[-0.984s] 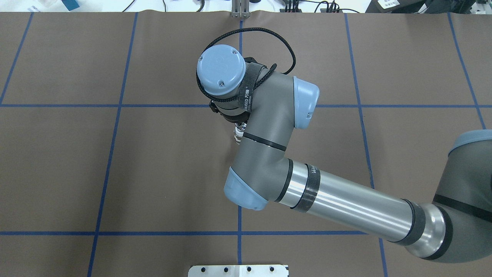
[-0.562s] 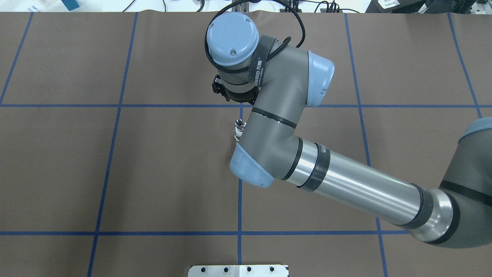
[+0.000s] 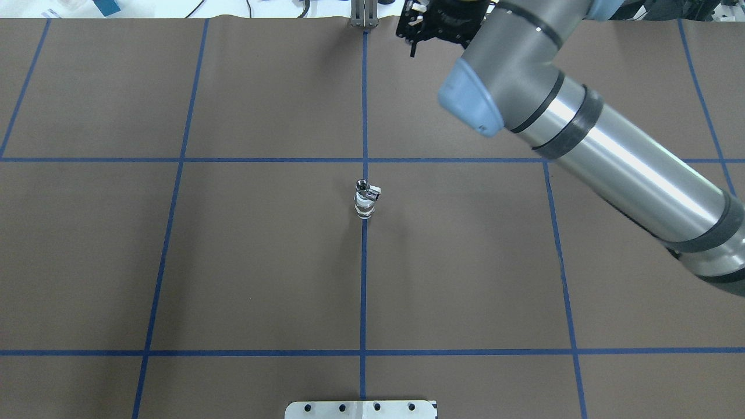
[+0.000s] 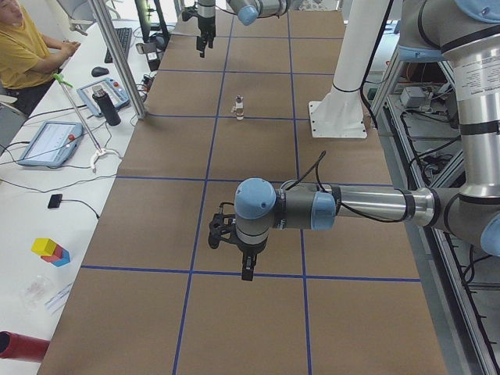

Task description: Assemble PPR valve and pipe with both arms

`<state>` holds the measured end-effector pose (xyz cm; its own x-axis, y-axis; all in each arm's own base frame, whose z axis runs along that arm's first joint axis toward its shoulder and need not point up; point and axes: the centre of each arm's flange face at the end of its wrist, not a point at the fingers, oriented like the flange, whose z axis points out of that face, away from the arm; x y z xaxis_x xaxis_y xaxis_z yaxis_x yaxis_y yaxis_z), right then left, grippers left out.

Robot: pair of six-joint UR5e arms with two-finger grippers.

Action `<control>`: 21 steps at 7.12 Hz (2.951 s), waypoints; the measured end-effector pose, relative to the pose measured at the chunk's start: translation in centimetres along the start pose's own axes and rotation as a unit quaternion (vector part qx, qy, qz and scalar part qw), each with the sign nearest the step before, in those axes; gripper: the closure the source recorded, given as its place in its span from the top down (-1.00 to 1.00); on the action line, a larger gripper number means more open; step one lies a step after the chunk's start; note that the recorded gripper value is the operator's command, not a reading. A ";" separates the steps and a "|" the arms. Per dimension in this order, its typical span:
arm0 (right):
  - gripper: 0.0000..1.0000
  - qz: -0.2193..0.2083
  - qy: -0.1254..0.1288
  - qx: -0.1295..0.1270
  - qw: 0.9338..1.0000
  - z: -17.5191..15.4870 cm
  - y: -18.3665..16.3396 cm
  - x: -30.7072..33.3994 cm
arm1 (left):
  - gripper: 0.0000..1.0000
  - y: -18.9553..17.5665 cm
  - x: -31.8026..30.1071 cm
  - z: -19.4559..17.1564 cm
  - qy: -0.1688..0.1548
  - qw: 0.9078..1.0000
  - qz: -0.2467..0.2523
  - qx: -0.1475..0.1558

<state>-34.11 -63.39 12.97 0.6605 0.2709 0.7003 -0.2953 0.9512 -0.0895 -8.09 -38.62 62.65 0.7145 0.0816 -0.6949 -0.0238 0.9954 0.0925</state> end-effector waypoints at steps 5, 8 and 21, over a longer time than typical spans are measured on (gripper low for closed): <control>1.00 -0.177 0.037 -0.020 0.983 -0.5 -10.3 34.4 | 1.00 0.9 -0.3 0.4 -0.001 1.000 0.000 -0.004; 0.99 -0.224 0.053 -0.056 0.971 3.4 -6.3 54.2 | 1.00 0.6 0.3 -0.2 -0.002 1.000 0.007 0.002; 1.00 -0.146 0.063 -0.078 0.984 2.0 0.9 65.7 | 1.00 0.5 0.3 -0.2 -0.002 1.000 0.006 0.002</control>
<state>7.63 -45.02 60.26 0.7848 -0.0115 0.6196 0.0238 0.9996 -0.0117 -8.02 -38.05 62.33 0.7168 0.0930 -0.6911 -0.0291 0.9942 0.1035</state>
